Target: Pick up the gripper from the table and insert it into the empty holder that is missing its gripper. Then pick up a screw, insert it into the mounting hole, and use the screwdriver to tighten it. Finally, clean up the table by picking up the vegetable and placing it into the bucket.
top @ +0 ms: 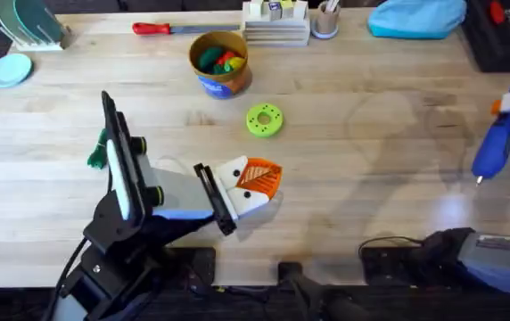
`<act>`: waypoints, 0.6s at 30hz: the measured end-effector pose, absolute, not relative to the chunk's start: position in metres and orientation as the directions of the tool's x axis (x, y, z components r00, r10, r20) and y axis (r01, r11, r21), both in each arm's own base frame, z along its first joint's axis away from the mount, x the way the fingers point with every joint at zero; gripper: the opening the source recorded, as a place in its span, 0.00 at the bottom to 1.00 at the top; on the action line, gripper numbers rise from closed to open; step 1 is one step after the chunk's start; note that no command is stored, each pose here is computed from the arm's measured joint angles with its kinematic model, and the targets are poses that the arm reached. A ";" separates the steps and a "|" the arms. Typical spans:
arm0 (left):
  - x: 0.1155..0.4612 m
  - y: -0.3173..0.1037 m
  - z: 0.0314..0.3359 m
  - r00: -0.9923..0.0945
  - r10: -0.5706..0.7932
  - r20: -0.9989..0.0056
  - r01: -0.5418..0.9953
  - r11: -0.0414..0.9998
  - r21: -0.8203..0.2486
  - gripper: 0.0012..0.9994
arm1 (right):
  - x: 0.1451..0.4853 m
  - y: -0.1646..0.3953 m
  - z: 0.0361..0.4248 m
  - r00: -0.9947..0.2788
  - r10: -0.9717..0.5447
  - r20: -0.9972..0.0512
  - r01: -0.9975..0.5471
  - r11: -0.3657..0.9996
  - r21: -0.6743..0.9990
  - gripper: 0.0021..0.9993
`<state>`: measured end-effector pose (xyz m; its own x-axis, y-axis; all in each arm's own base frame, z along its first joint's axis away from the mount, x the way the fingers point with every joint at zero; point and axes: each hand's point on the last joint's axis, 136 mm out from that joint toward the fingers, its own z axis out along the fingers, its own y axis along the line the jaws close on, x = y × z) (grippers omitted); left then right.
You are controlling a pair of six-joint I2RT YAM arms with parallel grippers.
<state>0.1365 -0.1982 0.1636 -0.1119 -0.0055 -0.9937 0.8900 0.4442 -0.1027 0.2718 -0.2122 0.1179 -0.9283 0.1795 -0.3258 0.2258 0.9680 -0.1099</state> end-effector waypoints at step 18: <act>0.136 -0.198 0.164 -0.112 -0.005 -0.994 0.890 0.444 -0.103 0.00 | 0.261 -0.094 0.274 -0.531 0.106 -0.841 0.102 0.993 0.061 0.02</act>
